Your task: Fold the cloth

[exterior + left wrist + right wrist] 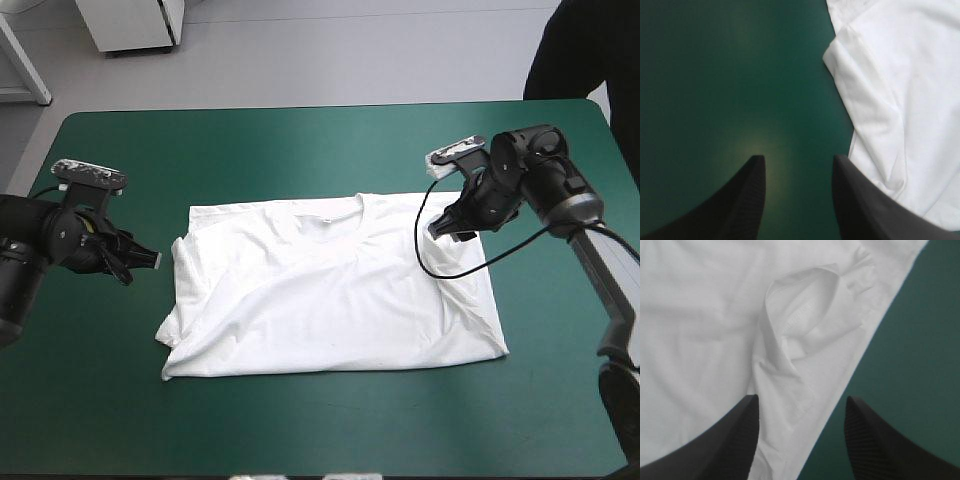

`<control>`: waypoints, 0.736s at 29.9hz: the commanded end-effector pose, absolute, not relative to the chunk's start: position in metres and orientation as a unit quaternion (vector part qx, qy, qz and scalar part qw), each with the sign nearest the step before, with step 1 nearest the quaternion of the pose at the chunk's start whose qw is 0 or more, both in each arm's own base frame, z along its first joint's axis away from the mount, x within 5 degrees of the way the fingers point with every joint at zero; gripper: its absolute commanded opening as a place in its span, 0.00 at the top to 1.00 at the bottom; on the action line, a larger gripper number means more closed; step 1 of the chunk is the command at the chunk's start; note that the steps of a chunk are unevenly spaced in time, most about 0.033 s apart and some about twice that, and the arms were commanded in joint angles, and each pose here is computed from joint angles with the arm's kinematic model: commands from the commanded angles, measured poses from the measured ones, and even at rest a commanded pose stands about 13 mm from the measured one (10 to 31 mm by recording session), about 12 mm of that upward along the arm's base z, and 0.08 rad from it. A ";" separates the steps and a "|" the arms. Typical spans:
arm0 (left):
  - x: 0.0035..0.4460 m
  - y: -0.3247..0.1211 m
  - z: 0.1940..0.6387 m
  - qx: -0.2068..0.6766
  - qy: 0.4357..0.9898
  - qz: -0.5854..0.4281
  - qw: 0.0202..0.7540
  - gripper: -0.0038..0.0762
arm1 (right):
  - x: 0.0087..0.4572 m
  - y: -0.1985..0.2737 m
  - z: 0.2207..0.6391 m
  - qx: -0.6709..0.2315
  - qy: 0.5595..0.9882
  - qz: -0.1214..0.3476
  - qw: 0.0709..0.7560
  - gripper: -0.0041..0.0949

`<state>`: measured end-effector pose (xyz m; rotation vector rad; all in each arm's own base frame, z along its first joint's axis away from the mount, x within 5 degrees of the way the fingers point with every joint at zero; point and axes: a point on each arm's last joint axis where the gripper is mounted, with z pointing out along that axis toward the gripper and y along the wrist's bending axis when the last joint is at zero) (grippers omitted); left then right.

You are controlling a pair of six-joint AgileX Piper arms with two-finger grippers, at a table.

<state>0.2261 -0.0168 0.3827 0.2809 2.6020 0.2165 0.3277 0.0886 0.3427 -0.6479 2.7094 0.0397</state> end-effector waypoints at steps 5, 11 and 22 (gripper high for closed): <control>0.239 -0.022 0.375 0.098 0.961 0.058 0.253 0.56 | 0.291 0.073 0.397 -0.204 0.946 -0.006 0.253 0.45; 0.226 -0.026 0.370 0.097 0.968 0.026 0.231 0.56 | 0.254 0.058 0.374 -0.194 0.956 -0.031 0.218 0.45; 0.173 -0.029 0.310 0.123 0.984 0.019 0.126 0.56 | 0.185 0.042 0.319 -0.167 0.970 -0.020 0.176 0.45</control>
